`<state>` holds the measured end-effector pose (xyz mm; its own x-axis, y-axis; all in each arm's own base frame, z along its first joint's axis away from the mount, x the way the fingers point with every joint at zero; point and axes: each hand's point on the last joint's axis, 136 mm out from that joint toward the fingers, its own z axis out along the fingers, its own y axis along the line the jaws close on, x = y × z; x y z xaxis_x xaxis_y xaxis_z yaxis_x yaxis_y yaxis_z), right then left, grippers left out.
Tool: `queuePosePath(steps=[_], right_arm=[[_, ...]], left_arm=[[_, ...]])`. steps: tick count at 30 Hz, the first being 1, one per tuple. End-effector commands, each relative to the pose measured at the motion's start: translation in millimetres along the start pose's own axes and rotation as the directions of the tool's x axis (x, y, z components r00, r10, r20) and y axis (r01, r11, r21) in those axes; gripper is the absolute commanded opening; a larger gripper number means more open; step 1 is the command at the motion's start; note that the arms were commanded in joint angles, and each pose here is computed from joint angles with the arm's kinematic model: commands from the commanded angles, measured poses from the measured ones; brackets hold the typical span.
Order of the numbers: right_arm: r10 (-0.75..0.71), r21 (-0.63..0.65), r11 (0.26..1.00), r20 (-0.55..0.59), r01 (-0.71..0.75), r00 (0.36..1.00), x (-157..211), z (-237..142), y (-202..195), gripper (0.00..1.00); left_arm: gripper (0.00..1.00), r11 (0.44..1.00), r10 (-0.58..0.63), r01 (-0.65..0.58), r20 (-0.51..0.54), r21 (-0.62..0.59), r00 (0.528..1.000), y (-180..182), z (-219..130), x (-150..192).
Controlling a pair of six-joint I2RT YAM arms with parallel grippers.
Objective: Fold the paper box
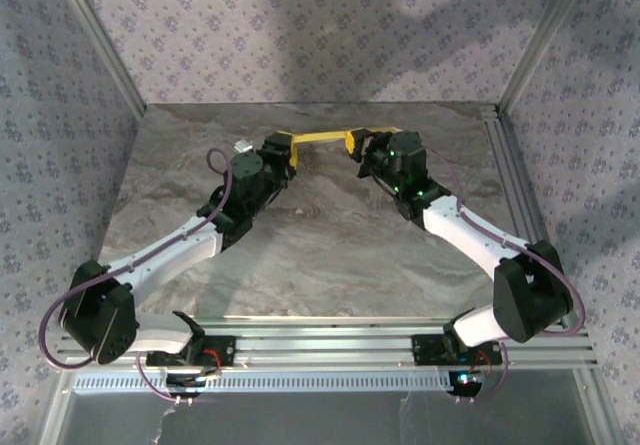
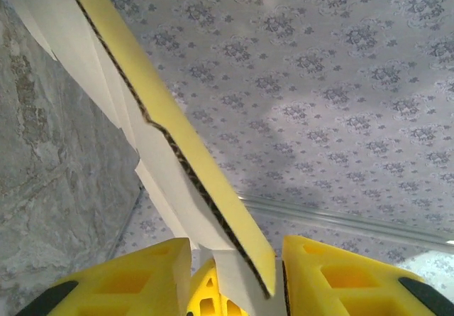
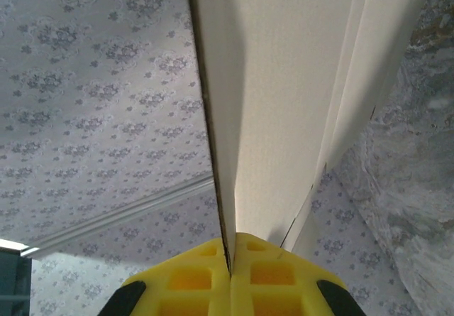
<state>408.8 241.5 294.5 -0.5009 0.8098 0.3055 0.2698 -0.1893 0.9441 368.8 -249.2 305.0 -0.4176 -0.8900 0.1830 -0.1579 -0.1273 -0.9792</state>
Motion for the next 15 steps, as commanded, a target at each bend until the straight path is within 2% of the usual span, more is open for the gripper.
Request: queuePosePath(steps=[1,8,15], right_arm=[[0.016,-0.059,0.998,-0.01,-0.017,1.0,6.7,2.9,21.1,0.0],[0.028,-0.05,0.998,-0.009,-0.028,1.0,5.2,8.4,15.4,0.0],[0.044,-0.06,0.997,-0.013,-0.045,0.999,6.5,9.9,16.0,0.0]], left_arm=[[0.38,0.992,-0.04,0.05,-0.085,0.113,0.996,-41.2,-0.9,20.2],[0.36,0.988,-0.017,0.026,-0.061,0.149,0.998,-47.1,-9.3,16.9],[0.17,0.991,-0.009,0.014,-0.041,0.13,0.999,-39.3,-8.9,13.3]])
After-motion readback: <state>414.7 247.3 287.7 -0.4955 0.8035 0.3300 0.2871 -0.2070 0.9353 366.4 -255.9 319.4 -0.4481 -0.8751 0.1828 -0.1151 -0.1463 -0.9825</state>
